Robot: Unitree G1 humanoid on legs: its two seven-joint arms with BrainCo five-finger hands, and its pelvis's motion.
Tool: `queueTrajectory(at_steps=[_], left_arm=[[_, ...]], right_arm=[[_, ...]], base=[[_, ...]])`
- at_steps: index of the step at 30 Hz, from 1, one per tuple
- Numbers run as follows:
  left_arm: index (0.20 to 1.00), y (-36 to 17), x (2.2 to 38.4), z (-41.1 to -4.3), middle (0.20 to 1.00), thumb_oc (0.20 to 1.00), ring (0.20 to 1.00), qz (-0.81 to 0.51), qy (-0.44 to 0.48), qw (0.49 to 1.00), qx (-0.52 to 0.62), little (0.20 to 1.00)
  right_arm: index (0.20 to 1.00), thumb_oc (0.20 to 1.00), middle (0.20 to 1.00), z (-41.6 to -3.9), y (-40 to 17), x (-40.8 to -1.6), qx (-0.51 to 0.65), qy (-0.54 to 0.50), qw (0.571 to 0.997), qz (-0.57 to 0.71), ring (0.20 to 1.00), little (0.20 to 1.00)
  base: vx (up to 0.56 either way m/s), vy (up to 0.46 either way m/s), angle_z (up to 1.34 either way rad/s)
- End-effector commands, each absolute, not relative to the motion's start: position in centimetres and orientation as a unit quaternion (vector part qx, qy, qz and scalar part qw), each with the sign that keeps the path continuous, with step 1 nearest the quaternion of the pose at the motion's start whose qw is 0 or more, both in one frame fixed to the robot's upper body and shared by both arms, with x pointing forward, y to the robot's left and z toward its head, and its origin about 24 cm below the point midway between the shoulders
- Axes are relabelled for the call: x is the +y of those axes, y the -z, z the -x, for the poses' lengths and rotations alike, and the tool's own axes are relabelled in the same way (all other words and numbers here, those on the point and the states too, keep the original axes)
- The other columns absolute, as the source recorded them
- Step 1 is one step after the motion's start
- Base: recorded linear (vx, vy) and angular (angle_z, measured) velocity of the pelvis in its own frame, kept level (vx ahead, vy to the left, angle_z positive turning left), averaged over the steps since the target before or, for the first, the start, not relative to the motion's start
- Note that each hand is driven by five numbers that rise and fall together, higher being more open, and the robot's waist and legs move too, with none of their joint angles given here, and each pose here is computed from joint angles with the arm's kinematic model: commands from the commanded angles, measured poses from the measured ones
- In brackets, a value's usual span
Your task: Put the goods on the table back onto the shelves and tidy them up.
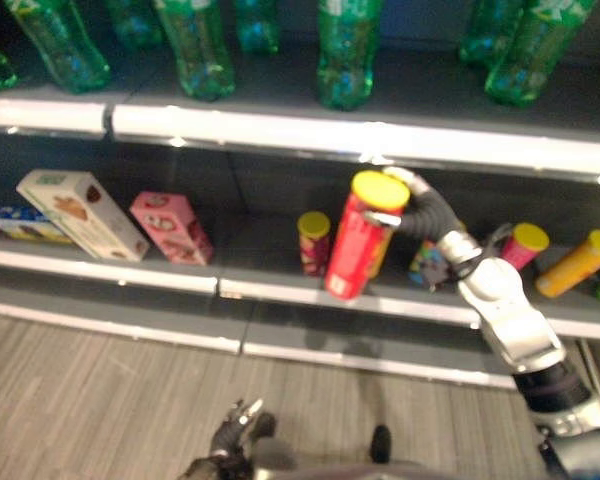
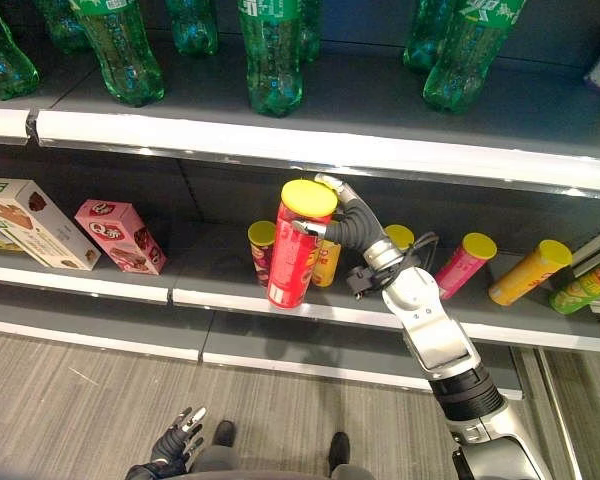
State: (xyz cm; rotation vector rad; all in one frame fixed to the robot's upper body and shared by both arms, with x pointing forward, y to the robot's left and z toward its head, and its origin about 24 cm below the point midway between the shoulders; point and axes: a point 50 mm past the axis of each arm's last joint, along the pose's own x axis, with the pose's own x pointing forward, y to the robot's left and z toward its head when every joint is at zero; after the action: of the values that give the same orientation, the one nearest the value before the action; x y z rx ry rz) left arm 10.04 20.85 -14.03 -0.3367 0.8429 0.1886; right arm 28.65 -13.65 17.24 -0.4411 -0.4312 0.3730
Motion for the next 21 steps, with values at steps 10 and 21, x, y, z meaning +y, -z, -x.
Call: queueTrajectory(at_steps=[10,21], left_arm=[[1.000,12.3,24.4,-11.6,1.000,1.000,1.000,0.125,-0.103,0.918,0.362,1.000],[1.000,12.9,21.8,-10.9,1.000,1.000,1.000,0.140,-0.078,0.915,0.371,1.000]], right_arm=[[0.200,0.200,0.200,-28.2,-19.9,-13.4,-0.290,-0.167,0.929,0.161,0.200,0.200],[0.200,0.200,0.200,-27.6,-20.1,-15.3,-0.297,-0.135,0.923,0.203,0.200,0.200]], base=[[-0.14,0.412,-0.22],[-0.02,0.083,0.30]])
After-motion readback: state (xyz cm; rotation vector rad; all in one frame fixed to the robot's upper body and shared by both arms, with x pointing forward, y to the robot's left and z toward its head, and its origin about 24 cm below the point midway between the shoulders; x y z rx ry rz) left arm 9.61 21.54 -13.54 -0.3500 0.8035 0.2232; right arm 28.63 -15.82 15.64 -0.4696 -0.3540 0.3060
